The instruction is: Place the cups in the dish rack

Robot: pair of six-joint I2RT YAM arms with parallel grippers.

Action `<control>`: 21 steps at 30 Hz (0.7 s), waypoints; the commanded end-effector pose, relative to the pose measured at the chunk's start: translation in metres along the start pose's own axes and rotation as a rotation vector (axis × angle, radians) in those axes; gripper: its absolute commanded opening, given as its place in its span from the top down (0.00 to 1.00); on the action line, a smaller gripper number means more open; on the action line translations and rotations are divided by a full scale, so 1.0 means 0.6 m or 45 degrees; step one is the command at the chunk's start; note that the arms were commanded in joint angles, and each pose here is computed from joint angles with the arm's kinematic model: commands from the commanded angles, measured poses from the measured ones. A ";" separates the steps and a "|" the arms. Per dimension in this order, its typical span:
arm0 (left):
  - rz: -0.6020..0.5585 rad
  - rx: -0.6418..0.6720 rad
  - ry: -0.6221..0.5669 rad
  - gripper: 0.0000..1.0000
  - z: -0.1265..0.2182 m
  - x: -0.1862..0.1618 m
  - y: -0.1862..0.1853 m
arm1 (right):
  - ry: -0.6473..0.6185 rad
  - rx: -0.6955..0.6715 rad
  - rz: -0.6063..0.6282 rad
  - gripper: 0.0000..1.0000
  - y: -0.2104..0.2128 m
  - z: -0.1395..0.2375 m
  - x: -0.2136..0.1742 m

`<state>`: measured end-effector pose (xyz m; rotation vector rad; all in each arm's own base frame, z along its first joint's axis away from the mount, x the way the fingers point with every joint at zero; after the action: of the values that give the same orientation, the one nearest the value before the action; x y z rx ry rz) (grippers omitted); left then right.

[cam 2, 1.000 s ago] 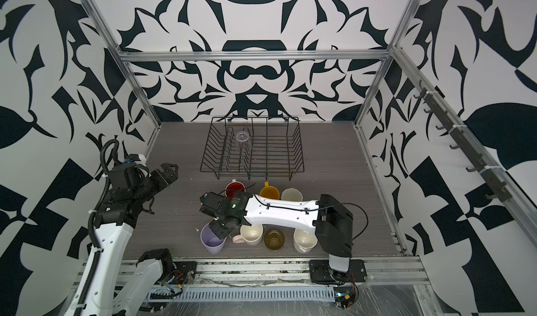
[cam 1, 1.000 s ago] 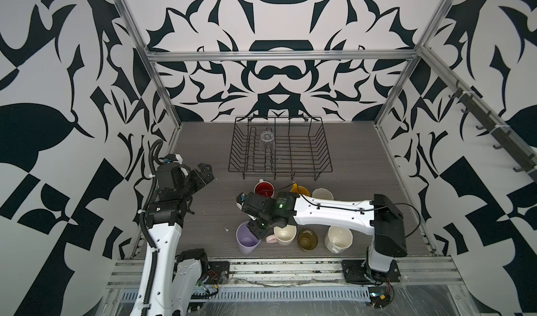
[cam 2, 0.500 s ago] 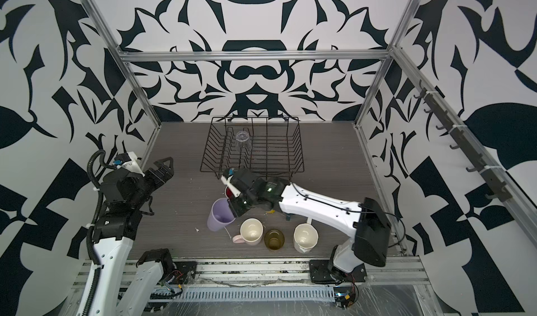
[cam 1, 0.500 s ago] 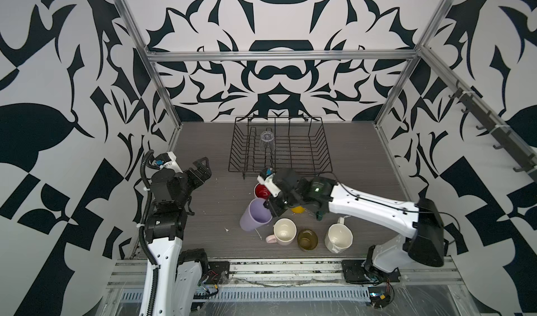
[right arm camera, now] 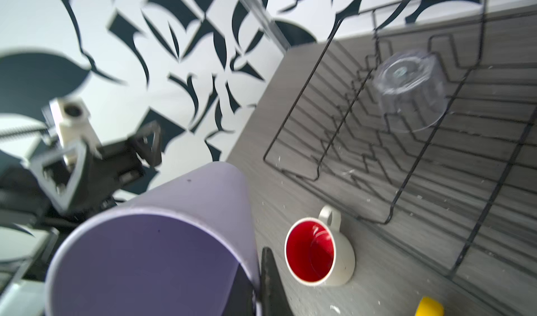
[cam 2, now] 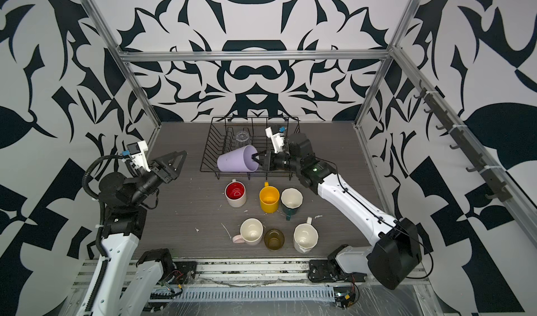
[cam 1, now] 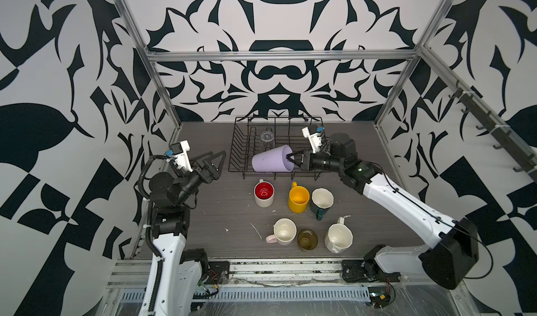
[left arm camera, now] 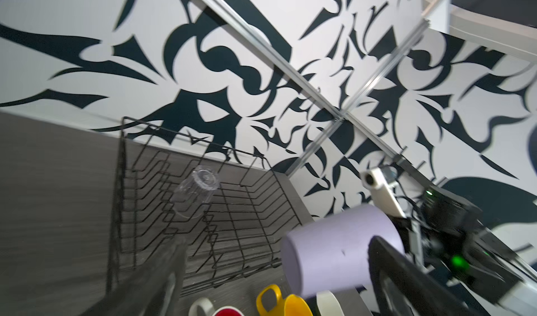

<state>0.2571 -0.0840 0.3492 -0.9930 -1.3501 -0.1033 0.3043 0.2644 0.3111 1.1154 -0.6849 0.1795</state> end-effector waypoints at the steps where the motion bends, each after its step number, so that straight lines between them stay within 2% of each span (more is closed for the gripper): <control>1: -0.077 -0.326 0.065 0.00 -0.001 0.005 -0.067 | -0.069 0.286 0.023 1.00 0.061 0.025 0.048; 7: -0.028 -0.485 0.089 0.01 -0.010 0.011 -0.080 | -0.035 0.422 0.036 1.00 0.086 0.021 0.066; 21: 0.078 -0.637 0.149 0.01 -0.035 0.009 -0.078 | 0.107 0.662 0.118 1.00 0.153 -0.006 0.054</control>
<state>0.2604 -0.1185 0.3685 -1.3842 -1.1838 -0.3803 0.3049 0.2959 0.3597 1.4855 -0.5665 0.3684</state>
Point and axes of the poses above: each gripper's point midway between its finger pads, its own z axis back along the fingers, its own y axis along the line the jaws close on, x = y × z, the point moved 2 cm from there along z, back along the fingers, and after that the axes turned 5 degrees about -z, right-handed, at the moved point
